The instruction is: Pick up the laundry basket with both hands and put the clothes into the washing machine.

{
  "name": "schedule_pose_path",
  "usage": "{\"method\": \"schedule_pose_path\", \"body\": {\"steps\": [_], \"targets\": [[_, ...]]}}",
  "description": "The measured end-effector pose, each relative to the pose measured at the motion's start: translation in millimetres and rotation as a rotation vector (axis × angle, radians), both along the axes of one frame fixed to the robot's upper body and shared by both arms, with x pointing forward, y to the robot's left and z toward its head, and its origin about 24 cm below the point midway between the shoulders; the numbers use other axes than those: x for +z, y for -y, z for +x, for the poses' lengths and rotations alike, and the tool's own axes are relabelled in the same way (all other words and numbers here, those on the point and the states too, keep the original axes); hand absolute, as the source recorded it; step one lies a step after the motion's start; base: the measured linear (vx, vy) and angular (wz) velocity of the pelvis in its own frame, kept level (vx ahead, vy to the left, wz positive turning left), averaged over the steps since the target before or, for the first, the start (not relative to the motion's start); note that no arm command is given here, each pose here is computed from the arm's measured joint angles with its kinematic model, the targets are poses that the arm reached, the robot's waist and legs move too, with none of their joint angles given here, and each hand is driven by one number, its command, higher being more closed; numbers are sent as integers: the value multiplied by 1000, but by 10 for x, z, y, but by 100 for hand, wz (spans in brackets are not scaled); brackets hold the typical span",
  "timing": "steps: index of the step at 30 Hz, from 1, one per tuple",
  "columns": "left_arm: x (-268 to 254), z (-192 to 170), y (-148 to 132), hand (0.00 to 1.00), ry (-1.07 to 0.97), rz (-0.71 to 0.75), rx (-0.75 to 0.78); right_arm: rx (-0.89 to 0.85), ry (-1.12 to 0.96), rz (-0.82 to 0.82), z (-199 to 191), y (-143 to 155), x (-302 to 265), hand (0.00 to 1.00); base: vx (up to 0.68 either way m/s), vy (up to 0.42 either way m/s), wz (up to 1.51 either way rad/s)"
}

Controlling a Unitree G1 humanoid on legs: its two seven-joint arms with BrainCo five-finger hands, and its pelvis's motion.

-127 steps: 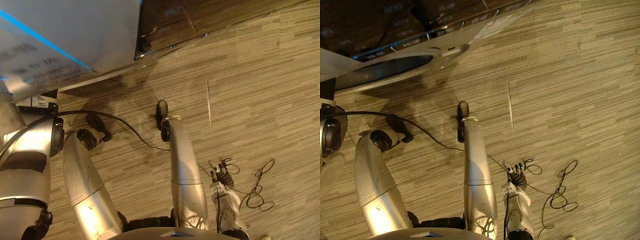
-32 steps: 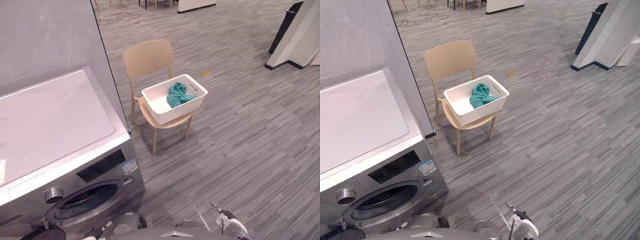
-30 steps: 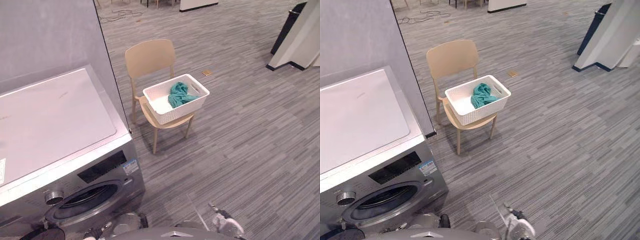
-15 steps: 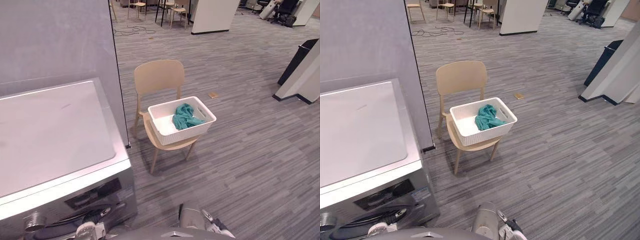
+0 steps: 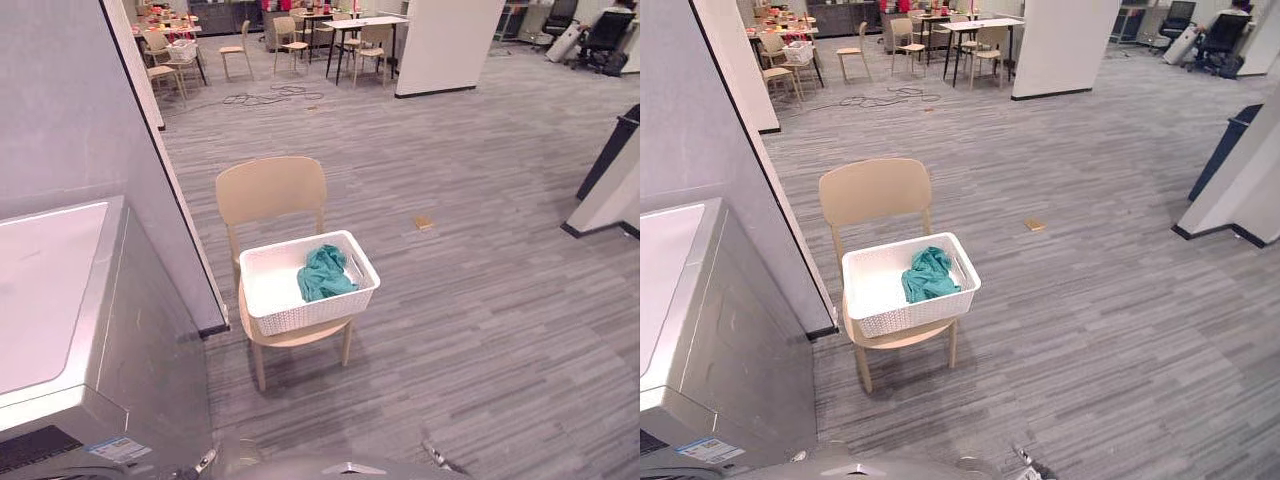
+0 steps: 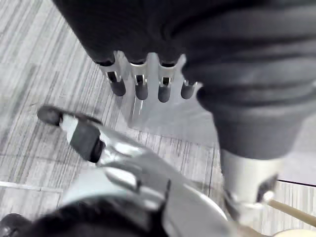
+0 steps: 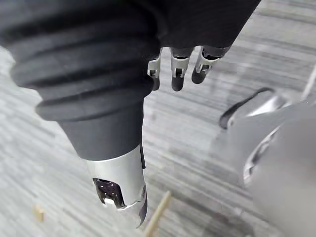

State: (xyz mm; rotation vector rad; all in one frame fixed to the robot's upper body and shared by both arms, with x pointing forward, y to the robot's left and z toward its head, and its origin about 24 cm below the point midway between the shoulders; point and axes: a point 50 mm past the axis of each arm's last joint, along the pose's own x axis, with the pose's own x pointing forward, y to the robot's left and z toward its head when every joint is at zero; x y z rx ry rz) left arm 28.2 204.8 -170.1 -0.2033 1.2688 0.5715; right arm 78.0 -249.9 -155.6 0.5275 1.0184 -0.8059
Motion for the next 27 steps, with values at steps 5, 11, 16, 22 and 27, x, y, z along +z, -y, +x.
{"method": "schedule_pose_path", "body": {"steps": [5,11,16,22,27], "targets": [[-7,-32,33,0,-6,-8,8,64,155,-32,534,-105,155,0,134,5,-9],[-6,9,24,0,7,-9,31,195,212,25,784,-484,177,0,194,78,-26],[16,161,-67,0,23,14,-57,189,173,26,476,-448,96,0,298,-60,34],[94,722,82,0,151,6,-162,-6,-9,36,-212,-261,-57,0,233,-244,83],[79,768,271,0,163,-36,-198,-19,-153,87,-627,-296,-141,0,148,-445,47]]}}
